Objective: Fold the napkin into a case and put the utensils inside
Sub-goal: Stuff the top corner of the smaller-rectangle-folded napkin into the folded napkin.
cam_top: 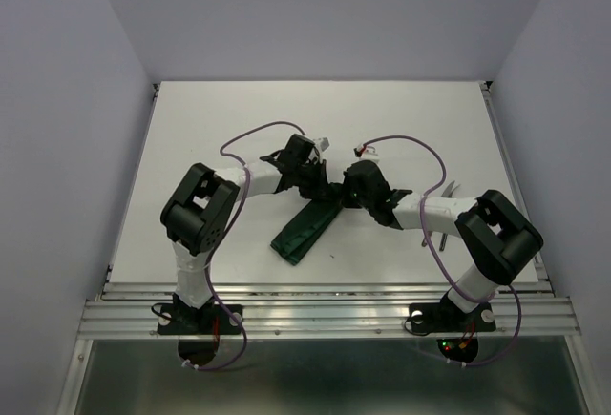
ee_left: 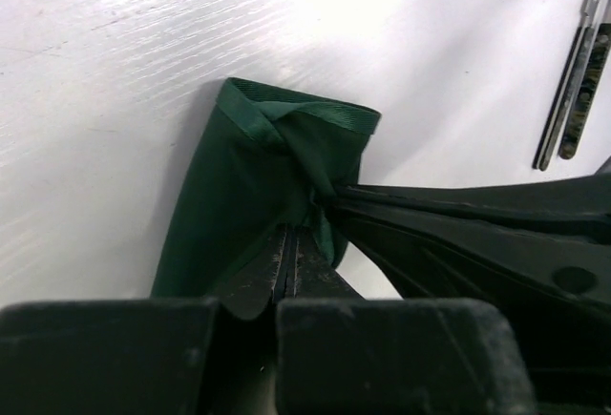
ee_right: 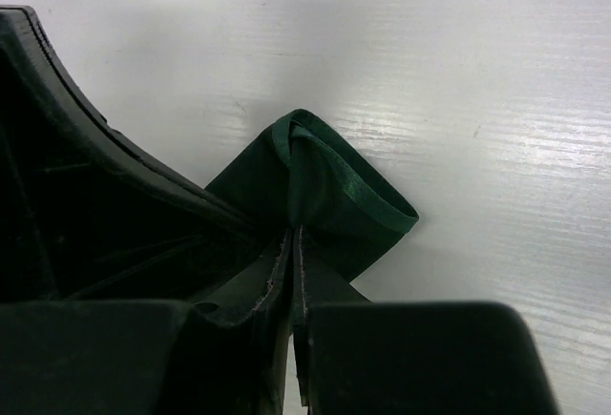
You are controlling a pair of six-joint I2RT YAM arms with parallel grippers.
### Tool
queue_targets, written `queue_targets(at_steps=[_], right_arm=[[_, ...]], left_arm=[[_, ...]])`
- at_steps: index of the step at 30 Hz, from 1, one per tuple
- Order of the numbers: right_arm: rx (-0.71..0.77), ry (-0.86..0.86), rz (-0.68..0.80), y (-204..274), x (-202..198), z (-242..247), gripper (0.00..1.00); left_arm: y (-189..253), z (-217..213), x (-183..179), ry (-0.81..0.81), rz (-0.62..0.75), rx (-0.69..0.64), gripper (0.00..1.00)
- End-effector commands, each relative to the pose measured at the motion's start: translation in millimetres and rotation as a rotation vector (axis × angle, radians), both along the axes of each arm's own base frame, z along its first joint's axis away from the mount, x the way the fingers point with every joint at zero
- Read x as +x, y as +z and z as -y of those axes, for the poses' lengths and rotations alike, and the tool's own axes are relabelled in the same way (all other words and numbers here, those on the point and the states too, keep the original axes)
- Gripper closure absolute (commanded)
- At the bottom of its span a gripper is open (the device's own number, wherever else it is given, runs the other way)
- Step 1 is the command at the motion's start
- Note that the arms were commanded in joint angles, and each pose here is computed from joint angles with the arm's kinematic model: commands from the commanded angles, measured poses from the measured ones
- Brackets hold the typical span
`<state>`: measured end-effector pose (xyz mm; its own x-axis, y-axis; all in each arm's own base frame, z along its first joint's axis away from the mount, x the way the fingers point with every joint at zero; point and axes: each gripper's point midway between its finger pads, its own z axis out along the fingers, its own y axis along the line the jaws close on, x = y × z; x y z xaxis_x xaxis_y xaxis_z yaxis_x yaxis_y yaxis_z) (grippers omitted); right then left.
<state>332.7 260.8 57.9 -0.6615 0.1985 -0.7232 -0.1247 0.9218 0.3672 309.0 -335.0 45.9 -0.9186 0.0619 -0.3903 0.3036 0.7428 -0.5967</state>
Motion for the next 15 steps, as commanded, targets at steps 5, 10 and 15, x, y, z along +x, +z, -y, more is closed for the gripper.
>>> queue_targets(at_steps=[5, 10, 15], right_arm=[[0.048, 0.018, 0.049, 19.7, 4.8, -7.2, 0.93], [0.052, 0.023, 0.041, 18.1, 4.5, -9.2, 0.93], [0.062, 0.027, 0.048, 23.1, 6.2, -11.7, 0.93]], left_arm=[[12.3, 6.2, 11.9, -0.016, 0.031, -0.071, 1.00], [14.1, 12.3, 13.2, -0.019, 0.023, -0.103, 1.00], [8.7, 20.7, 13.4, -0.035, -0.003, -0.133, 1.00]])
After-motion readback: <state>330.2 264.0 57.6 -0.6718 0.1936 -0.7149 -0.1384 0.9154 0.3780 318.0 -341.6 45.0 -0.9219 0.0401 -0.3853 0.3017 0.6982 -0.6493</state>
